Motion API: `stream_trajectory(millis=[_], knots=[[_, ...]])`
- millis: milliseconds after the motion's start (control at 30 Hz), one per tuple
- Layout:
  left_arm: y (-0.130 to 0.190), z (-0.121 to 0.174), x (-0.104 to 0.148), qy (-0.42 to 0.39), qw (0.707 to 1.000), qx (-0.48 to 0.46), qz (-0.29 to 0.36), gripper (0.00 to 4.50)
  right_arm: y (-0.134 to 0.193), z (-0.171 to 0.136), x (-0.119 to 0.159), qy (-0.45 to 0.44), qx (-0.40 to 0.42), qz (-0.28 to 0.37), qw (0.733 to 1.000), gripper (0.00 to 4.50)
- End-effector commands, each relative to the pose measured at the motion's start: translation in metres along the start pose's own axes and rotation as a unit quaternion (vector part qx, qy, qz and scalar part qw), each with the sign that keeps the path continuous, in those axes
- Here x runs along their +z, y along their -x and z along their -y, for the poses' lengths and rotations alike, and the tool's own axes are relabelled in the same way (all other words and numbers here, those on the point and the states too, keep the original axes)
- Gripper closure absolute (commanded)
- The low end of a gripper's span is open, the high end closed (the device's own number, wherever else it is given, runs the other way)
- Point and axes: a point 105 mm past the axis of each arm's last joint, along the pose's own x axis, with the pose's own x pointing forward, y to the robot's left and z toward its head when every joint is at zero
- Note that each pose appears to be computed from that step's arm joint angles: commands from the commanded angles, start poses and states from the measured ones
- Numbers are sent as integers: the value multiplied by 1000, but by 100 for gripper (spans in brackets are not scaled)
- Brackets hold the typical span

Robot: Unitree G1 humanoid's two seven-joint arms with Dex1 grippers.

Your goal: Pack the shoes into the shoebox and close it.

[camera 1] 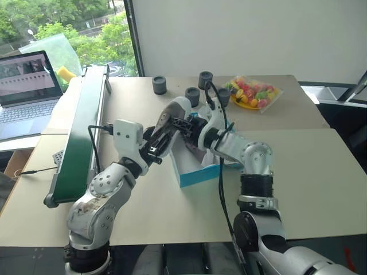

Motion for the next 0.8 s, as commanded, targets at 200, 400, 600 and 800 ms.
stream_trajectory(millis=[200,400,600,800], knots=[[7,0,3,-10,1000,8,19,199,24,-29,61,156,-24,-65,985,397],[4,2,-4,-24,1000,1,17,199,34,-29,55,197,-75,-204,956,397],[5,4,-10,-43,999,-2,18,199,15,-5,29,212,-115,-272,931,397],[13,10,-20,-49,999,-11,7,199,-1,20,-6,250,-127,-331,901,397]])
